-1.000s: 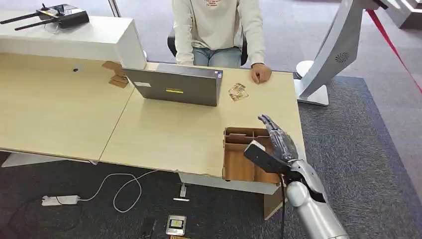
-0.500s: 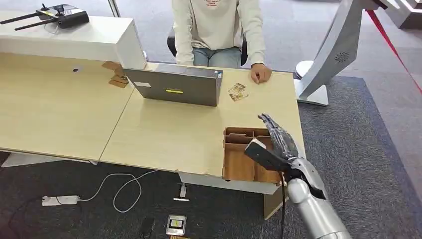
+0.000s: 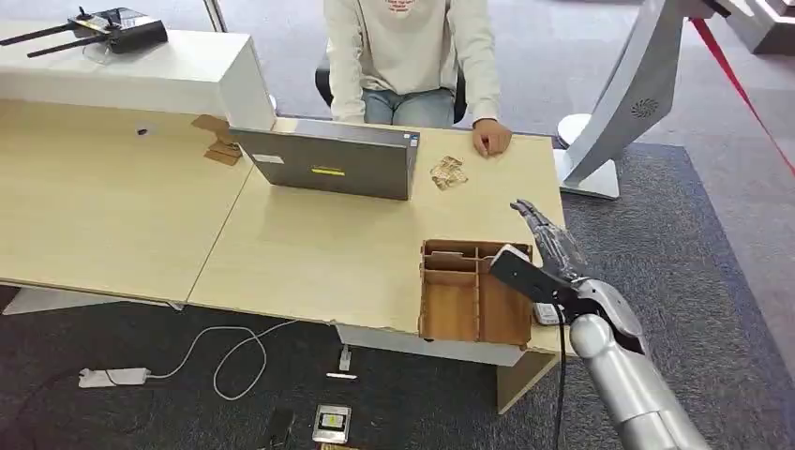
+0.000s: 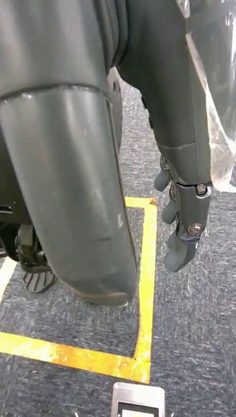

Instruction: Pass the card to the sensor for recognition and then transmit it.

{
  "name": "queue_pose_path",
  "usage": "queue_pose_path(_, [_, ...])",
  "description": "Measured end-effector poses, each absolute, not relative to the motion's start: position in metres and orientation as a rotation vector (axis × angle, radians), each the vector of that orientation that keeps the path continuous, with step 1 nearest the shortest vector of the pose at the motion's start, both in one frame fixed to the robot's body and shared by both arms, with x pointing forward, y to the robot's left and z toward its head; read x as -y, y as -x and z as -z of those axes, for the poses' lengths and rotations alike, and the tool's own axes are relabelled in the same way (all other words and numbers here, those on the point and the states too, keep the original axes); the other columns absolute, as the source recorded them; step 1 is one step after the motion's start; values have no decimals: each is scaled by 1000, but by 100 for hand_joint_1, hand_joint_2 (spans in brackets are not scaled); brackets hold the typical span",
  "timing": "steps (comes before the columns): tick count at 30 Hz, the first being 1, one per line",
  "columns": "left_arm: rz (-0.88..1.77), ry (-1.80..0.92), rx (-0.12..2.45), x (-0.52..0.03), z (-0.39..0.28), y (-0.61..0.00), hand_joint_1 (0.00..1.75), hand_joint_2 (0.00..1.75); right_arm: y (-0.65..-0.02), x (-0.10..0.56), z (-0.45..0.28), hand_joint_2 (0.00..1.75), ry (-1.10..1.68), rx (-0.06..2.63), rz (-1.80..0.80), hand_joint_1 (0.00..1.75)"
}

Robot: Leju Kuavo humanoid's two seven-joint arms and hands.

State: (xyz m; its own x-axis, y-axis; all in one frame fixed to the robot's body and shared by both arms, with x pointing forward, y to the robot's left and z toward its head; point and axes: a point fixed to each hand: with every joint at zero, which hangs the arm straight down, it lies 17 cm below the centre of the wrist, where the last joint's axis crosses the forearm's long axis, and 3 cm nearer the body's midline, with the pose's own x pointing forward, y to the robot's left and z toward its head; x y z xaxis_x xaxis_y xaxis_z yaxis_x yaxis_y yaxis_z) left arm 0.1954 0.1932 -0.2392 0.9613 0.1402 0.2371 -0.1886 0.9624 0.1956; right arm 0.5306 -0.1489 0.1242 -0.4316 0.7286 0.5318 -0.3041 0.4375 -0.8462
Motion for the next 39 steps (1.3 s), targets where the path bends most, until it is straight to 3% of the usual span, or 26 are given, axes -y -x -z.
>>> queue_pose_path(39, [-201, -222, 234, -194, 239, -196, 0, 0, -521, 153, -97, 175, 389, 1542, -1249, 0])
